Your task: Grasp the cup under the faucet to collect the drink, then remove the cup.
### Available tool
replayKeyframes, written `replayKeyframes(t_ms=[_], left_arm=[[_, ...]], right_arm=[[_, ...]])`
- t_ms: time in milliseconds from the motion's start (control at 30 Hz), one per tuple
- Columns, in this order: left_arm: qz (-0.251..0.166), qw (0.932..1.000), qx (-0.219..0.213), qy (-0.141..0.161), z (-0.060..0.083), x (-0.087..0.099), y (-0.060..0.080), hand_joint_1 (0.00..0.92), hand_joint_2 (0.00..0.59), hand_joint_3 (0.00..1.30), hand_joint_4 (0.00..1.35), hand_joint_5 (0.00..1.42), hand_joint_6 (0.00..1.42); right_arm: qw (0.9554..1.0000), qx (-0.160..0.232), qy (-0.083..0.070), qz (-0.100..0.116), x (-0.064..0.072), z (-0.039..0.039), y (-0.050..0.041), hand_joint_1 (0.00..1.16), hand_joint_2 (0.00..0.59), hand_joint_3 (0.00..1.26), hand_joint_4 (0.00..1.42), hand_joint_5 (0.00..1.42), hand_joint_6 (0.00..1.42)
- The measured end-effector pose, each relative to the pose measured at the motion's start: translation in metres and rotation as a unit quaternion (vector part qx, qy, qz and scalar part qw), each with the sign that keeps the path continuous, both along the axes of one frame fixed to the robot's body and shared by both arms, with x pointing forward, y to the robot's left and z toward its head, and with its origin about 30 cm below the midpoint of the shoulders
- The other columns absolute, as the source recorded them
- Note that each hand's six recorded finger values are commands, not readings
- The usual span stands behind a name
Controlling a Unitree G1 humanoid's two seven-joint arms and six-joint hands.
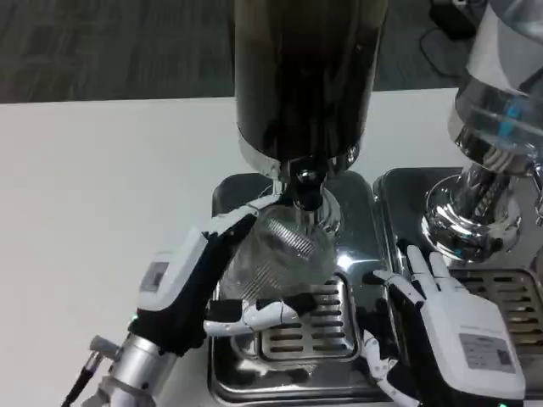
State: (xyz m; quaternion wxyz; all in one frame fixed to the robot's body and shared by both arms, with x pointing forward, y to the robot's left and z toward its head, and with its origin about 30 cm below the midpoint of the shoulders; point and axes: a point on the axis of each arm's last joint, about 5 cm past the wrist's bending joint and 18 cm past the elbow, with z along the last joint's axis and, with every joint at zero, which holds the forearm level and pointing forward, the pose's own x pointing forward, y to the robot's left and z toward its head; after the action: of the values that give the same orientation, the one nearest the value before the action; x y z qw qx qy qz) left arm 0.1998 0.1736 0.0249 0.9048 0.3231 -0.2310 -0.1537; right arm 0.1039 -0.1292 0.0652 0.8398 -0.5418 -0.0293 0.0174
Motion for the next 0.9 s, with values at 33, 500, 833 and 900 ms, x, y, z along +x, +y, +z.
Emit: replayKeyframes(t_ms=[33,500,833,900], left_arm=[[-0.011,0.9999,0.006,0.003,-0.001,0.003,-0.006,0.383,0.160,0.27,0.31,0.50,0.35],[-0.012,0.9999,0.007,0.007,0.000,0.018,-0.029,0.317,0.152,0.27,0.31,0.49,0.35],[-0.018,0.9997,0.016,-0.001,-0.003,0.015,-0.029,0.300,0.138,0.26,0.29,0.48,0.34],[-0.024,0.9994,0.023,-0.010,-0.003,0.014,-0.027,0.288,0.124,0.22,0.24,0.46,0.33]], right_arm=[[1.0000,0.000,-0.003,-0.002,0.000,0.0015,0.0006,0.49,0.552,0.32,0.02,0.00,0.15],[0.9999,-0.004,-0.004,-0.012,0.001,0.0035,-0.0004,0.49,0.552,0.32,0.02,0.00,0.15],[0.9999,-0.006,-0.001,-0.012,0.001,0.0036,-0.0019,0.49,0.552,0.32,0.02,0.00,0.15],[0.9999,-0.007,0.000,-0.011,0.002,0.0039,-0.0022,0.49,0.552,0.32,0.02,0.00,0.15]])
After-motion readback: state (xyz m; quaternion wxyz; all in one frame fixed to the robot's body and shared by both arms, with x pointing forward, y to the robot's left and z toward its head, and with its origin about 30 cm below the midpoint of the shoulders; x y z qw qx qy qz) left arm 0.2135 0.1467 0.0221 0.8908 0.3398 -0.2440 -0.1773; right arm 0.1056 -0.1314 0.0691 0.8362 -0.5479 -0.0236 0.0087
